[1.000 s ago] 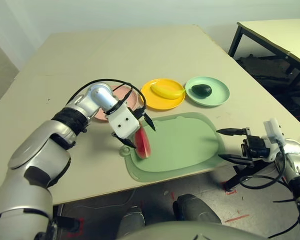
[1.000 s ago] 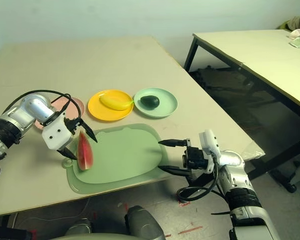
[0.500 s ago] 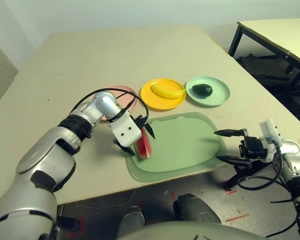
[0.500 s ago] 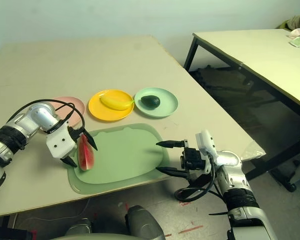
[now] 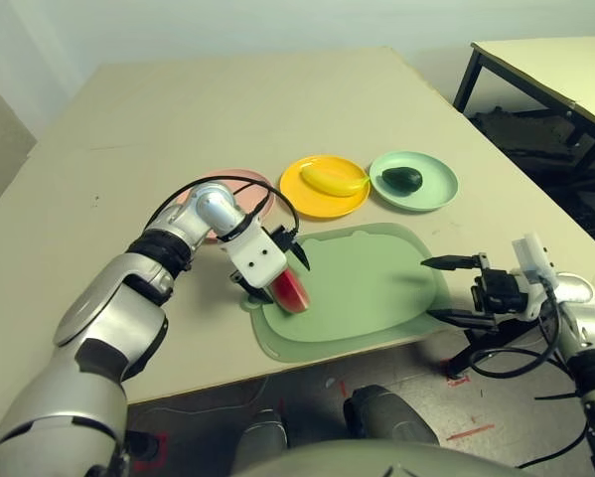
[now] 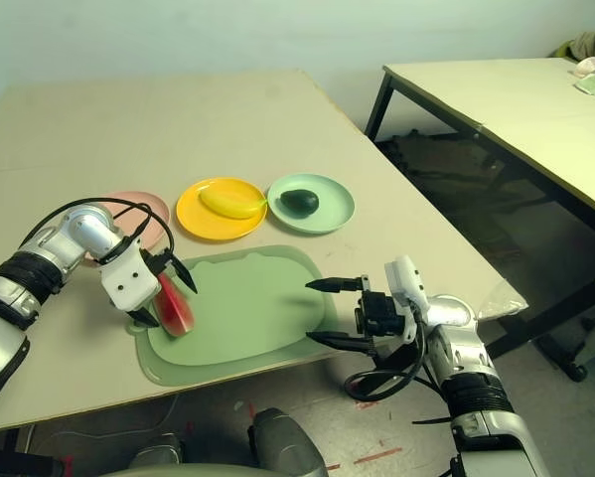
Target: Place the fruits into color-matched plates.
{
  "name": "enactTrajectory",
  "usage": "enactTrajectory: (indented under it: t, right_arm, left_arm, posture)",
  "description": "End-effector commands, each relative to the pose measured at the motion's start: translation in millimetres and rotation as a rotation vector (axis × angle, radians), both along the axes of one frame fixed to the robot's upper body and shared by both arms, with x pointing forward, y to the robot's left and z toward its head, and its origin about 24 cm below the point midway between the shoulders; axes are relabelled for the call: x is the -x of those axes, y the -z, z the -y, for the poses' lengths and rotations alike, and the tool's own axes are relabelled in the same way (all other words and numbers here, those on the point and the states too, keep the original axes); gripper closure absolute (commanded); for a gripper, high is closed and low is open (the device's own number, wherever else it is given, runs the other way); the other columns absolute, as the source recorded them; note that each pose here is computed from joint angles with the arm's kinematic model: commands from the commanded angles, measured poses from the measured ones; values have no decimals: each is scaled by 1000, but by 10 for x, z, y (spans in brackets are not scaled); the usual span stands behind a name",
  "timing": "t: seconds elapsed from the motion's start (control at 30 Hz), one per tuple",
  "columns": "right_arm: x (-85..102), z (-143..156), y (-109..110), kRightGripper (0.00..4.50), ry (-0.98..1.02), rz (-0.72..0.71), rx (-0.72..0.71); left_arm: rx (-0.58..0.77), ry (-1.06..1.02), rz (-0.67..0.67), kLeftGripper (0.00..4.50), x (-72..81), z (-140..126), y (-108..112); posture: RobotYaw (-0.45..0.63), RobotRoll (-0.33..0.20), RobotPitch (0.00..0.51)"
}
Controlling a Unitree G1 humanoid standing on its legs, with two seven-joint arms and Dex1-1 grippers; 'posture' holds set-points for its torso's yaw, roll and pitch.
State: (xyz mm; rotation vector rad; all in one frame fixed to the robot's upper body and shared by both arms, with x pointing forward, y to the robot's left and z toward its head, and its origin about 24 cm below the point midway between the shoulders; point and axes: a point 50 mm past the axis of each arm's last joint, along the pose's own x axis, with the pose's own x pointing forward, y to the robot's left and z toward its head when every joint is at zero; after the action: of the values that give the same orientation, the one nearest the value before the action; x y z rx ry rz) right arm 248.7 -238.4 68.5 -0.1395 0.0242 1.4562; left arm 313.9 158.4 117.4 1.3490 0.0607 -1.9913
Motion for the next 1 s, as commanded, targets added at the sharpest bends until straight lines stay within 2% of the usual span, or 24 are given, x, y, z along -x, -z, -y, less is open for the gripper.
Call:
enactTrajectory:
  t: [0.03,0.13,0.17,0.43,0.6,0.73,1.0]
  right_arm:
    - [14,-10,-2,0,-4,2,6]
    - [19,-16,-2,0,-5,3,4]
    - [27,-18,0,0,-7,3,4]
    - [35,-4,6,0,8,1,-2]
    - [-16,38,-17,0,51,1,-14]
    - [-61,62,-11,0,107,-10,-31]
    - [-138,-10,53,0,264,-33,-85]
  left_arm:
    - [-23,-12,-39,1117,28,-7,90]
    - [-28,-14,-44,2165,32,-7,100]
    - [-28,-15,-44,2249,32,-7,101]
    - [-25,-33,-44,2249,19,-28,78]
    - [13,-108,-17,2249,-71,-96,-75]
    - [40,-209,14,2249,-154,-237,-194]
    - [69,-451,126,2249,-277,-582,-291]
  posture:
    - [-289,0,18]
    - [-292,0,17]
    - [-292,0,17]
    - [-292,0,10]
    - [-288,0,8]
    - [-269,0,8]
    - [-250,0,10]
